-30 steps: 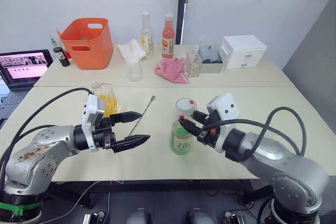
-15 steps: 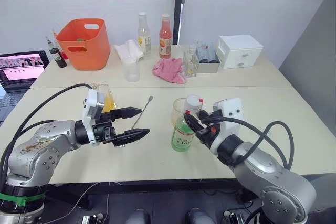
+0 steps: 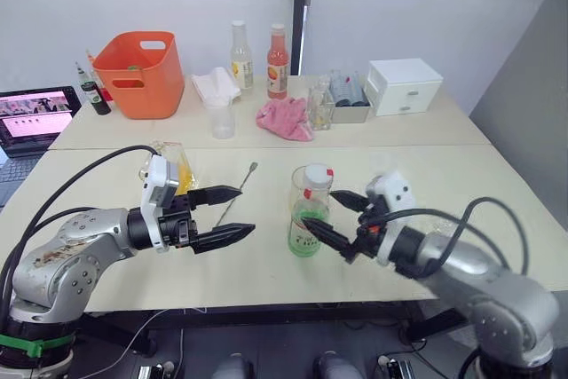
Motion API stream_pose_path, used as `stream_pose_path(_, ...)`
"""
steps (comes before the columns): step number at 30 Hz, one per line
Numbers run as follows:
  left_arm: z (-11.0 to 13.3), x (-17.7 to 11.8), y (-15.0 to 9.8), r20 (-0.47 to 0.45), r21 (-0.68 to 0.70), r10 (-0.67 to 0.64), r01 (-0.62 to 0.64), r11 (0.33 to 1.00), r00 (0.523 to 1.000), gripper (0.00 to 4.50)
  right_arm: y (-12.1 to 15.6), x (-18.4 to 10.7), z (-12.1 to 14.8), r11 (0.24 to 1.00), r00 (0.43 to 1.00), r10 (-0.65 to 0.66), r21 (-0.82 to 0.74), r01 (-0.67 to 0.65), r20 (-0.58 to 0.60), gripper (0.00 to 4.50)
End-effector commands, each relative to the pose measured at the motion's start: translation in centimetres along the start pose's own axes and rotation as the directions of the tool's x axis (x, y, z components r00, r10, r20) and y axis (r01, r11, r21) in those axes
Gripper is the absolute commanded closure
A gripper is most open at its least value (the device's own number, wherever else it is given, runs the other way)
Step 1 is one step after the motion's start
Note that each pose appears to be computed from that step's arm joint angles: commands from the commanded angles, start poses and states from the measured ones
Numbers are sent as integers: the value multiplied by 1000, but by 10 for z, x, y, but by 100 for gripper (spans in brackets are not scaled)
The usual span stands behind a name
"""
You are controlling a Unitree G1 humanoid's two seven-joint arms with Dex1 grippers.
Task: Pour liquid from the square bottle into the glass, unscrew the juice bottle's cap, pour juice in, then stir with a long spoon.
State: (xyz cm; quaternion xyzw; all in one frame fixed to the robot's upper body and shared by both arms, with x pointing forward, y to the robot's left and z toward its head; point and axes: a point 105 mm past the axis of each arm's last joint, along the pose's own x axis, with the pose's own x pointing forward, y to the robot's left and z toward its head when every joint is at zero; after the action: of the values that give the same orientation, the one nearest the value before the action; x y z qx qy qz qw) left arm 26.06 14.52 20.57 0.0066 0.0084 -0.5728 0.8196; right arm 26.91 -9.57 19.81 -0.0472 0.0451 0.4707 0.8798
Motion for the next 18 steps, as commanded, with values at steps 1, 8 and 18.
stream_pose_path(1, 6, 4, -4, 23, 17, -29, 28, 999, 999, 0, -12, -5, 10, 973, 977, 213, -87, -212, -2, 5)
stream_pose_path(8, 9, 6, -4, 26, 23, -34, 34, 999, 999, 0, -36, 18, 23, 872, 900, 430, -226, -434, -72, 5)
stream_pose_path(18, 10, 2, -6, 11, 37, -14, 13, 999, 1000, 0, -30, 33, 30, 813, 835, 550, -215, -541, -22, 122)
